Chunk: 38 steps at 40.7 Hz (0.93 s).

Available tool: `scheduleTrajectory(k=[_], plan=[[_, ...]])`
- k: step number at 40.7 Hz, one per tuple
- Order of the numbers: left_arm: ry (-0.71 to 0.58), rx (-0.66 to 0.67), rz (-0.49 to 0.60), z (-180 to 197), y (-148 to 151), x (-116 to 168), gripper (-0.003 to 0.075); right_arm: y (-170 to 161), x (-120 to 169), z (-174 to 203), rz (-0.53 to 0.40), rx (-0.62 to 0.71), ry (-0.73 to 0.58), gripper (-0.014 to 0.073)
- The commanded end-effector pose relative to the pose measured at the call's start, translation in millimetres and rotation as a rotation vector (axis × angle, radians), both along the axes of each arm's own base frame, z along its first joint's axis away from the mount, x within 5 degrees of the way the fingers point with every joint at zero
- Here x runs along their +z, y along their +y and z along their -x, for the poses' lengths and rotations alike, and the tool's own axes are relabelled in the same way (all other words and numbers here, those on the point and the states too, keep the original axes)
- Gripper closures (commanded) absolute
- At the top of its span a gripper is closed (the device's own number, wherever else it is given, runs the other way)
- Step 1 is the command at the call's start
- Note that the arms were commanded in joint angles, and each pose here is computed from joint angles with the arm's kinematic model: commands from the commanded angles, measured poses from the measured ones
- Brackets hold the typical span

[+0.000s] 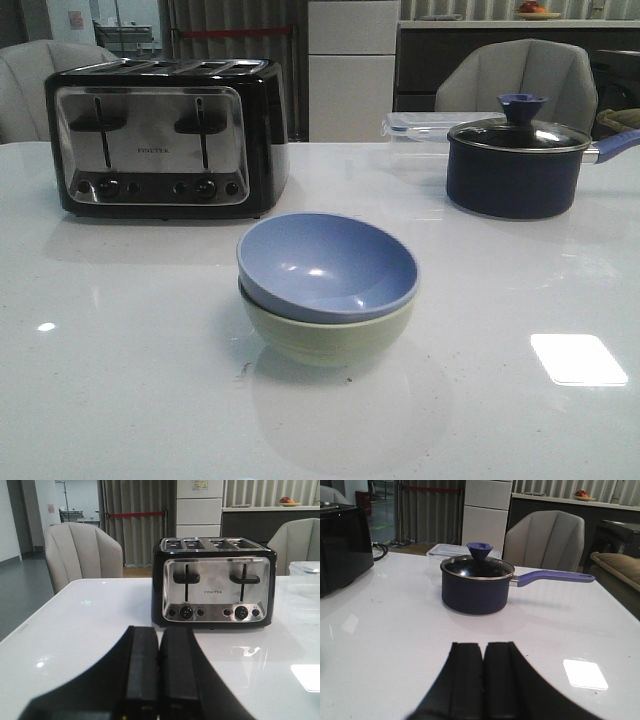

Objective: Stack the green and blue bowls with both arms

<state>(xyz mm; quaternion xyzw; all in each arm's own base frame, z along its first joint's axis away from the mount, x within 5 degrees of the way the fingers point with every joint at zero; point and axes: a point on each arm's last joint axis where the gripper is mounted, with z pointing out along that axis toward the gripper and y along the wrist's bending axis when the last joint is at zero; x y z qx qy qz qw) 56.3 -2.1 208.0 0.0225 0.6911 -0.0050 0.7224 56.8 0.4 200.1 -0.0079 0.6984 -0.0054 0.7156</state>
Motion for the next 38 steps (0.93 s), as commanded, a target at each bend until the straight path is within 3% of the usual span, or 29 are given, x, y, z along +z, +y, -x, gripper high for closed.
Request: scheduleTrajectory(k=[1, 38], plan=[[-0.1, -0.014, 0.023, 2.4, -0.7, 7.4, 0.0627, -1.2, 14.6, 3.0, -0.053, -0.009, -0.158, 0.0538], [-0.1, -0.014, 0.023, 2.4, -0.7, 7.4, 0.0627, -1.0, 14.8, 3.0, -0.066, -0.005, -0.16, 0.0538]])
